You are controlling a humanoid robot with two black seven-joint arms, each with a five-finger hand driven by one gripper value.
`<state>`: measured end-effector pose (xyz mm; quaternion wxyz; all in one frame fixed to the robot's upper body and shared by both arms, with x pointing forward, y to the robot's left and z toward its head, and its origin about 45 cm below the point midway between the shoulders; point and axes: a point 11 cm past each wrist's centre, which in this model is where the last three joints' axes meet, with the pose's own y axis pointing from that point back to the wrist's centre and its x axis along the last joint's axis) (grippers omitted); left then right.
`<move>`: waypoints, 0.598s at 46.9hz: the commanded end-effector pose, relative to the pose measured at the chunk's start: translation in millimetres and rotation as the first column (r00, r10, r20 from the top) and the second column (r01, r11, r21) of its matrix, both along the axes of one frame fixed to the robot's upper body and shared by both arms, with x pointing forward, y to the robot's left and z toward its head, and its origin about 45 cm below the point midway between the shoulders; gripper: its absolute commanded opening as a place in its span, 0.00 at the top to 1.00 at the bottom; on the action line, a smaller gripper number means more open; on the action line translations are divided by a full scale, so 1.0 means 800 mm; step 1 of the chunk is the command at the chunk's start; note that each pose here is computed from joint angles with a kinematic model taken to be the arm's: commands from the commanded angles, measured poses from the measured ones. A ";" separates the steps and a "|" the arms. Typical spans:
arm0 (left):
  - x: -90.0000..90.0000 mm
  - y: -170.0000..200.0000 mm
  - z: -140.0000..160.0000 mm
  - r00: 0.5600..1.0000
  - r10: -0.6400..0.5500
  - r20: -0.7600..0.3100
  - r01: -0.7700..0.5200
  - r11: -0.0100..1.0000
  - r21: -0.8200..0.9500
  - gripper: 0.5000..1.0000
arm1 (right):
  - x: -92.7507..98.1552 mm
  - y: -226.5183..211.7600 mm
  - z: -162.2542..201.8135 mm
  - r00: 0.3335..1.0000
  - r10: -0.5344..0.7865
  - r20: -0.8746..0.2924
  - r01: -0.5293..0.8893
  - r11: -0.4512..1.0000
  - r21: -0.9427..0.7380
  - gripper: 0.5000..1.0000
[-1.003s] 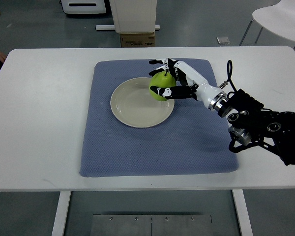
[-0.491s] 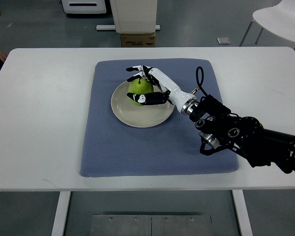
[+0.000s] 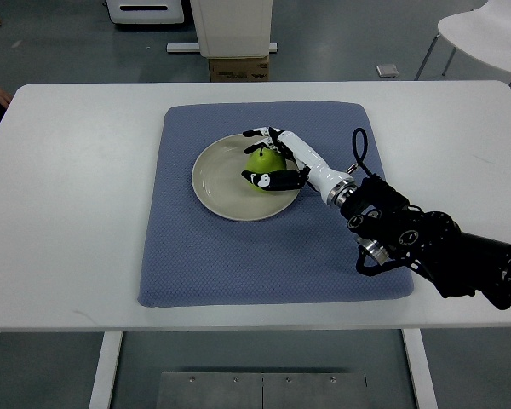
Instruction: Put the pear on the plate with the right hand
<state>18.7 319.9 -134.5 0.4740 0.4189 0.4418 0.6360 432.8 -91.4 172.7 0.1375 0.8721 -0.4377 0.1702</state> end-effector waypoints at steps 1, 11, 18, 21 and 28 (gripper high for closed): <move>0.000 0.000 0.000 1.000 0.000 0.000 0.000 1.000 0.000 0.00 | 0.000 -0.002 -0.002 1.000 -0.012 0.003 0.012 1.000 -0.001 1.00; 0.000 0.000 0.000 1.000 0.000 0.000 0.000 1.000 0.000 0.00 | -0.005 -0.006 -0.011 0.999 -0.035 0.004 0.035 0.999 -0.008 0.85; 0.000 0.000 0.000 1.000 0.000 0.000 0.000 1.000 0.000 0.00 | -0.005 -0.006 -0.010 0.999 -0.035 0.006 0.035 0.999 -0.008 0.48; 0.000 0.000 0.000 1.000 0.000 0.000 0.000 1.000 0.000 0.00 | -0.005 -0.005 -0.009 0.999 -0.033 0.008 0.033 0.999 -0.006 0.36; 0.000 0.000 0.000 1.000 0.000 0.000 0.000 1.000 0.000 0.00 | -0.004 -0.001 -0.004 1.000 -0.025 0.012 0.025 1.000 0.001 0.02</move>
